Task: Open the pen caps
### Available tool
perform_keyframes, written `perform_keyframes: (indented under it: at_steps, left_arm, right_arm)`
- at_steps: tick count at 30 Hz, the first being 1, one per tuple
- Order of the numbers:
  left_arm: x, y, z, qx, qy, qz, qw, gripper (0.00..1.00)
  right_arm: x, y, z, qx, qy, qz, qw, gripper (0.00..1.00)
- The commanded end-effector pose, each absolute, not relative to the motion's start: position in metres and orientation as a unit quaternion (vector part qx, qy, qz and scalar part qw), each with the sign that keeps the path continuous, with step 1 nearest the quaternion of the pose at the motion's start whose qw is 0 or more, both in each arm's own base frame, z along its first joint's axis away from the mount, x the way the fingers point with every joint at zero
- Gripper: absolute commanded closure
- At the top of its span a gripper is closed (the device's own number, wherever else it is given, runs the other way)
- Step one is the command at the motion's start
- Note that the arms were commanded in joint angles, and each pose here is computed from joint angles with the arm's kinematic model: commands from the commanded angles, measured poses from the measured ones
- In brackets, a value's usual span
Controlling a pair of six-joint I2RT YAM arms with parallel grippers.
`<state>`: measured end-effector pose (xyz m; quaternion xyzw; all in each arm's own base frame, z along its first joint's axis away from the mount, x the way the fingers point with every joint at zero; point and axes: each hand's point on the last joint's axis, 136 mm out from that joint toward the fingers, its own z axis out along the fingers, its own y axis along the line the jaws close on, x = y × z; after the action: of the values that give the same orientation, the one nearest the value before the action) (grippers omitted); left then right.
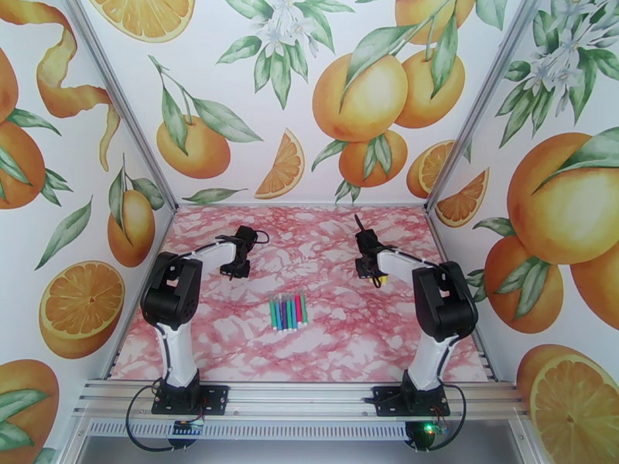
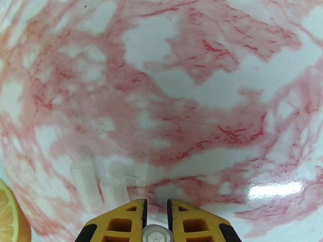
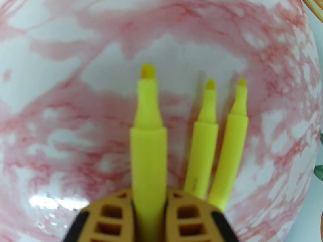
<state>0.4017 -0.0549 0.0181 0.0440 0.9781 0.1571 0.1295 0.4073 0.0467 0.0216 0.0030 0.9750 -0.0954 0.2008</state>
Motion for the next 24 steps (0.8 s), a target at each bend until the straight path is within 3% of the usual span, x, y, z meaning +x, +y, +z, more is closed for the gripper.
perform_keyframes:
  at_steps: [1, 24]
  left_arm:
    - [0.405, -0.052, 0.02, 0.046, 0.977, 0.163, 0.127, 0.82]
    - [0.405, -0.054, 0.03, 0.05, 0.977, 0.158, 0.132, 0.72]
  right_arm:
    - [0.41, 0.043, 0.024, 0.002, 0.975, -0.106, 0.196, 0.83]
    - [0.407, 0.039, 0.022, 0.0, 0.975, -0.116, 0.187, 0.73]
